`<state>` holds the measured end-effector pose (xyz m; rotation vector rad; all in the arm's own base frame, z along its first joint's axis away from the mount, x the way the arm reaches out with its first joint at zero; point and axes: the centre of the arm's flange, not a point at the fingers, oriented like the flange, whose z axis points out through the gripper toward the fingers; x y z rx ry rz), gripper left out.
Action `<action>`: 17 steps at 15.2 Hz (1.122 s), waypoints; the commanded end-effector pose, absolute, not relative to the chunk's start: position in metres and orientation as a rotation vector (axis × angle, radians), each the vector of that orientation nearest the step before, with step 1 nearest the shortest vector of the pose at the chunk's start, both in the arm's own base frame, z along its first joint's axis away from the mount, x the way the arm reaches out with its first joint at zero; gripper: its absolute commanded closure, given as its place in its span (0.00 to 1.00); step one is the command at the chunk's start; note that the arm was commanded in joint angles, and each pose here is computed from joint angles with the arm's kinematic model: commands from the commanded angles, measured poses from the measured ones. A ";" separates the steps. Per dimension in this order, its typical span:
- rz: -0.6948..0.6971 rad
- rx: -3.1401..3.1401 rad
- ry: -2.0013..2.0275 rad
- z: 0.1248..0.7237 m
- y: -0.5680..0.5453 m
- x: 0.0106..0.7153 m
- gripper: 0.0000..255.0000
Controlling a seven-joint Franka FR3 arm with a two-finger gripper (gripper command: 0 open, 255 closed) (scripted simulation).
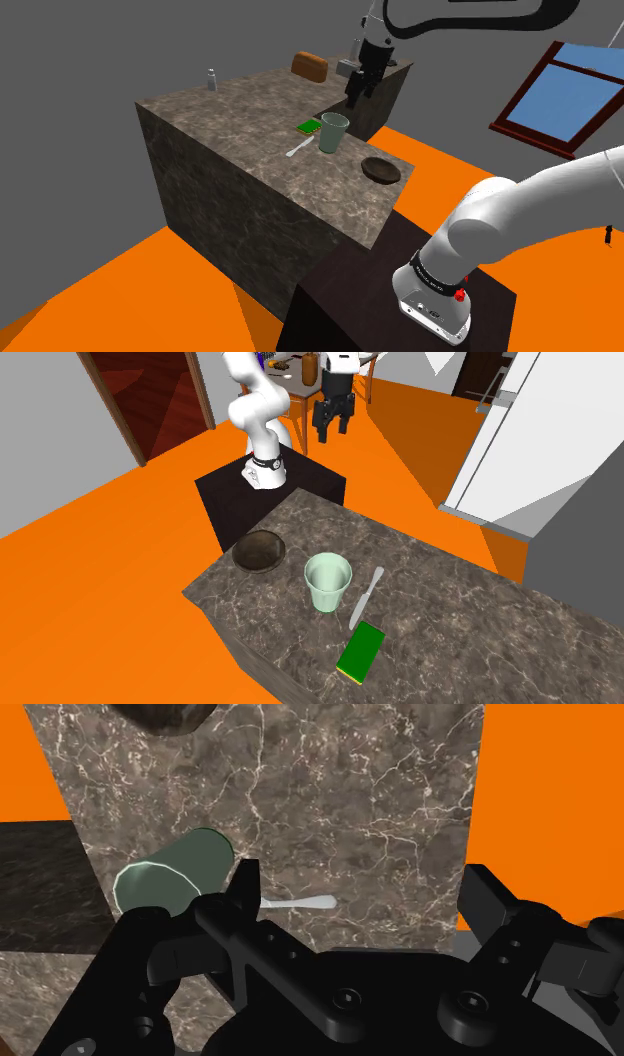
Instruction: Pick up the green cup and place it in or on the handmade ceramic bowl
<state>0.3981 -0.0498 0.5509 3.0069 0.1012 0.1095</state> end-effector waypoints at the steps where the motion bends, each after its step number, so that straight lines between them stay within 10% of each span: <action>1: 0.086 2.992 0.093 0.534 -0.061 0.419 0.00; 17: -0.099 2.872 0.034 0.402 -0.143 0.572 0.00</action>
